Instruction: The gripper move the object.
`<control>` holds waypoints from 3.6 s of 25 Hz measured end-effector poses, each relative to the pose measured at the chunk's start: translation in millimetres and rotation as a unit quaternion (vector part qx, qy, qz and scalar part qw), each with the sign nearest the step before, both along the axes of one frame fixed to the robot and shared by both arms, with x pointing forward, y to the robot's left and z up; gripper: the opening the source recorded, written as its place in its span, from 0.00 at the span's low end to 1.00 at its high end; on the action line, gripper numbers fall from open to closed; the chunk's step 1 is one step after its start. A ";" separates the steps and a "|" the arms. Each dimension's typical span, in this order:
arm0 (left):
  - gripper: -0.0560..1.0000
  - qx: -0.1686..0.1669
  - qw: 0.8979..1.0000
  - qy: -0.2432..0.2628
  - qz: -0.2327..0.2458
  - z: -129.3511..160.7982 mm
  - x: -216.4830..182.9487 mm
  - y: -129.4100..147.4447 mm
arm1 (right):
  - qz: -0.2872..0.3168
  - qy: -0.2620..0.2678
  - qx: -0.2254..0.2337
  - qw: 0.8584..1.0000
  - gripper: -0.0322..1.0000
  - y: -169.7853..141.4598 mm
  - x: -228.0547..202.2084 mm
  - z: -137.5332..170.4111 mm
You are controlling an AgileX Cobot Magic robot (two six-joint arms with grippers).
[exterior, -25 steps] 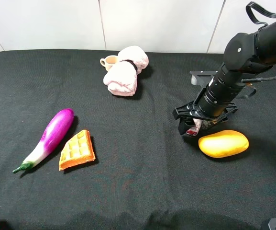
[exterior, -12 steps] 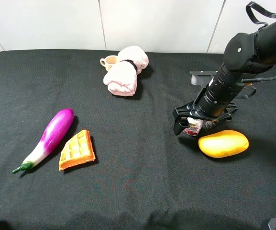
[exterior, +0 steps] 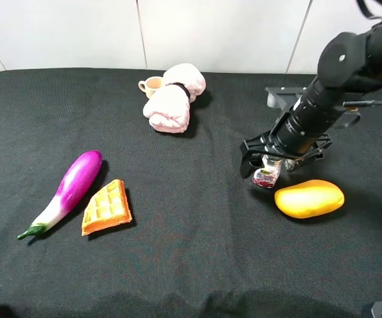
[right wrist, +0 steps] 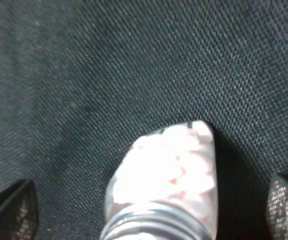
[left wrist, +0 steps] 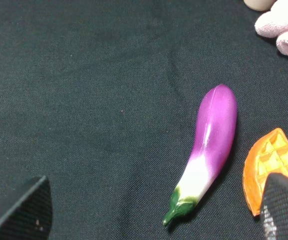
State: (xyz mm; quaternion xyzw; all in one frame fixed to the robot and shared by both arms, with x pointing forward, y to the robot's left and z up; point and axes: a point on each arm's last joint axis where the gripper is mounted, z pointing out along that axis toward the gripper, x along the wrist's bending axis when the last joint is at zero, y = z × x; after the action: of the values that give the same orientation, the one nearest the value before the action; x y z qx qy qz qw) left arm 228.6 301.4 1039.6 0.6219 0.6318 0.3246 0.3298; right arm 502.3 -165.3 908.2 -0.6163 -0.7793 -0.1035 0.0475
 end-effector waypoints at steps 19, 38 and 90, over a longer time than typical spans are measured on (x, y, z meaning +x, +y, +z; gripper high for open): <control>0.88 0.000 1.000 0.000 0.000 0.0 0.0 0.0 | 0.002 -0.146 0.008 0.989 0.70 -24.9 -35.4 113.5; 0.88 0.000 1.000 0.000 0.000 0.0 0.0 0.0 | -0.077 -0.347 -0.040 0.934 0.70 -106.6 -156.5 221.0; 0.88 0.000 1.000 0.000 0.000 0.0 0.0 0.0 | 0.034 -0.488 0.101 0.866 0.70 -130.4 -270.0 147.1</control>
State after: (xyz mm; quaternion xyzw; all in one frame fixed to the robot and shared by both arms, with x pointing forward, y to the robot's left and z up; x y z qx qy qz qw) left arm 228.6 301.4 1039.6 0.6219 0.6318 0.3246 0.3298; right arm 232.3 -295.7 1055.2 -0.4520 -0.7088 -0.4676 -0.2734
